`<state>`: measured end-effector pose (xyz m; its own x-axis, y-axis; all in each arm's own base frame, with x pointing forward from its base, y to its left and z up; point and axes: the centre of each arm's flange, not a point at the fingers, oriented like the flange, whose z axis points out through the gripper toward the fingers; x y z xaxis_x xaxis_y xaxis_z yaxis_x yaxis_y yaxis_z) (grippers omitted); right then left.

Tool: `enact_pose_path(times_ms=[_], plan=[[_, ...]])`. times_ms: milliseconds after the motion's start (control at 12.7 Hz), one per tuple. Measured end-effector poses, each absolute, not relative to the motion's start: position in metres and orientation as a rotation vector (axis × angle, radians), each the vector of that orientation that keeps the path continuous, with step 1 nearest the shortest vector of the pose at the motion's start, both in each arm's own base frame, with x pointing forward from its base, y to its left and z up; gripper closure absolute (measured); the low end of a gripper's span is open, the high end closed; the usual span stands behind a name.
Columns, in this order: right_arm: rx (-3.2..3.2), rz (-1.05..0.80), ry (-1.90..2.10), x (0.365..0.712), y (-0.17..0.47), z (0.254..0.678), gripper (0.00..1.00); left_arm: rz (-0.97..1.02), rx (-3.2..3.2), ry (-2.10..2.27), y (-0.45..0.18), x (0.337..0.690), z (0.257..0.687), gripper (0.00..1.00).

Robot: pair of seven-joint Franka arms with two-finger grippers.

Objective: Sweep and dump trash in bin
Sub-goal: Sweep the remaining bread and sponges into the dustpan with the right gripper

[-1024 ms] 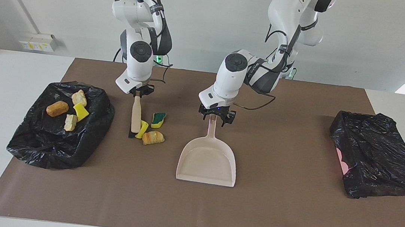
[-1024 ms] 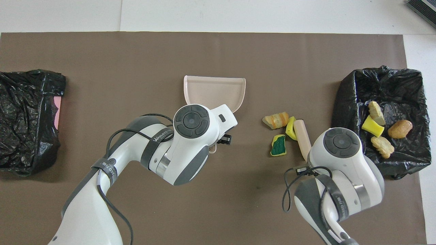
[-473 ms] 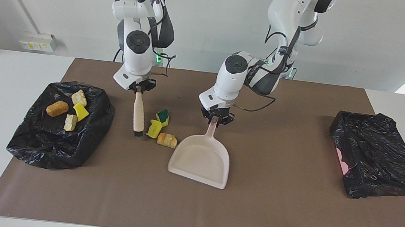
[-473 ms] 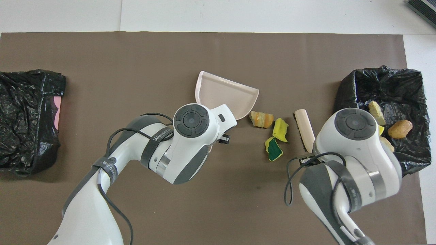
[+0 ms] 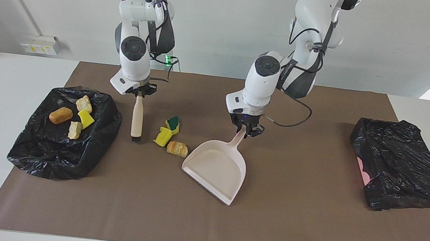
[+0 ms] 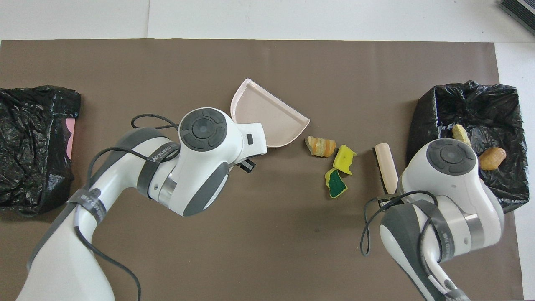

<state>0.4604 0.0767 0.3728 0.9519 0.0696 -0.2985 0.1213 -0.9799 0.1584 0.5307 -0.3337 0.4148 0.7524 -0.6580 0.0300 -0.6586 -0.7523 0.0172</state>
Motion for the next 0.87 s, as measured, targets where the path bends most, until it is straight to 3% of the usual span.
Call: enact_pose_path(times_ms=[315,867], plan=[[2.936,-0.398,0.135,0.457,0.09,0.371,0.74,-0.06,2.715,-1.56,-0.257,0.54,0.461,0.67],[2.964,-0.319,0.054,0.443,0.164,0.336,0.74,-0.135,2.39,-1.993,-0.24,0.52,0.429,0.67]])
